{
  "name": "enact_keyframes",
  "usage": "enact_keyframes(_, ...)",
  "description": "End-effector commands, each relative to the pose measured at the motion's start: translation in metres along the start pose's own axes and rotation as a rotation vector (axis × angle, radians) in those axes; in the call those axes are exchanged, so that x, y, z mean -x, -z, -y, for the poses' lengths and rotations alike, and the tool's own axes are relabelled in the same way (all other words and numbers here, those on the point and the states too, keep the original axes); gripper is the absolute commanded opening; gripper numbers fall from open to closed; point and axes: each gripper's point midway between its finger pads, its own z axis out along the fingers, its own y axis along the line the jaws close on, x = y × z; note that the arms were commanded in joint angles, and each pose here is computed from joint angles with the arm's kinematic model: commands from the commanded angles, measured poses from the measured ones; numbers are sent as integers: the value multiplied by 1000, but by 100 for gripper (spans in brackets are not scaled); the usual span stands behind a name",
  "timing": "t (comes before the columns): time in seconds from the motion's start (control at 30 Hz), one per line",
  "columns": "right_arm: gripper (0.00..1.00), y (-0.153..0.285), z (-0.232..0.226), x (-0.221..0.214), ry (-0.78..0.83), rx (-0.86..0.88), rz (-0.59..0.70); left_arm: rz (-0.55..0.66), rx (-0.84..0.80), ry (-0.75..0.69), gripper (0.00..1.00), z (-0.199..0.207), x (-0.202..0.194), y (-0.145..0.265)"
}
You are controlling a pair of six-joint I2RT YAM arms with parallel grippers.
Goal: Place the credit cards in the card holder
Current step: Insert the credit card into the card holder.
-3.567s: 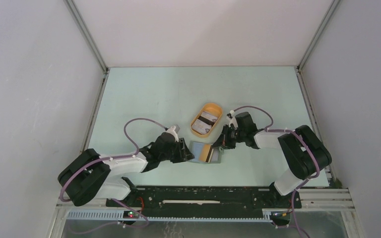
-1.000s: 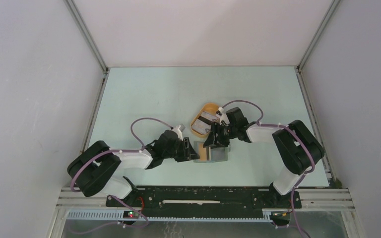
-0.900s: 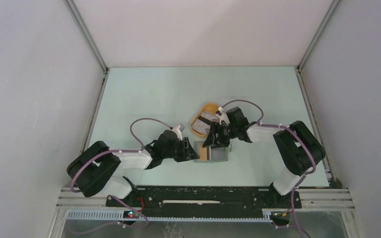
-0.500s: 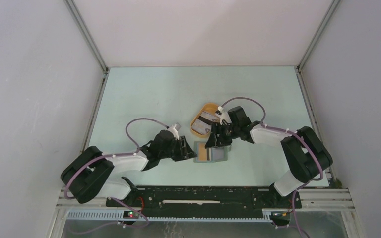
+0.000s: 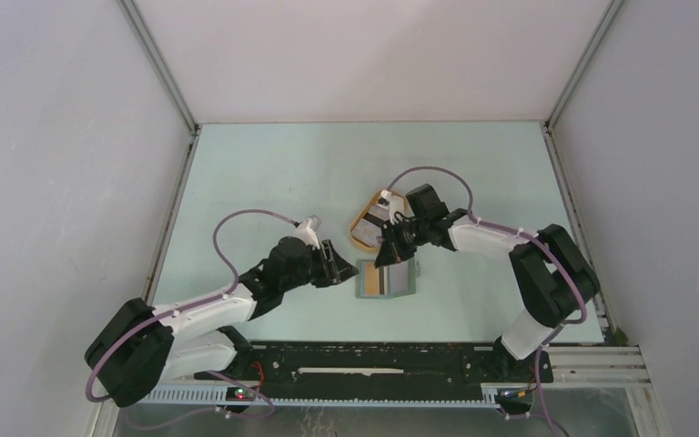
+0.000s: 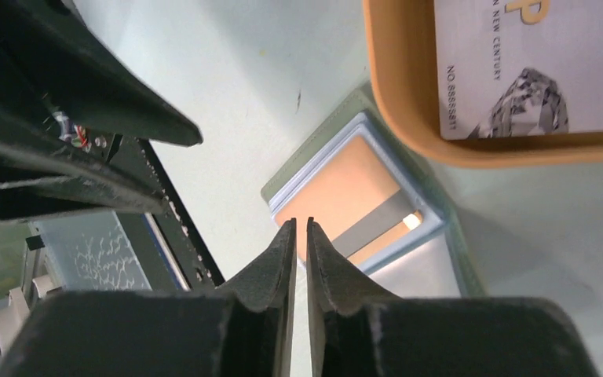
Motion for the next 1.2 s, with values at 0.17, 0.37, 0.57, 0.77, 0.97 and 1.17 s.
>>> enact_keyframes(0.17,9,-14,9,-14,60,-69,-110,51,-2,-5,48,-4,6,2)
enact_keyframes(0.37,5,-16,22,-19,112,-180,-137,30,-4,4,48,-7,1,-3)
enact_keyframes(0.57,4,-13,30,-22,147,-263,-163,7,-12,10,48,-7,-4,-8)
enact_keyframes(0.77,4,-12,39,-27,162,-305,-196,-8,-26,18,48,-5,-6,-11)
enact_keyframes(0.97,4,-16,44,-33,143,-318,-239,-32,-55,36,48,-1,-10,-16)
enact_keyframes(1.17,4,-19,50,-37,124,-335,-266,-49,-77,53,48,2,-13,-19)
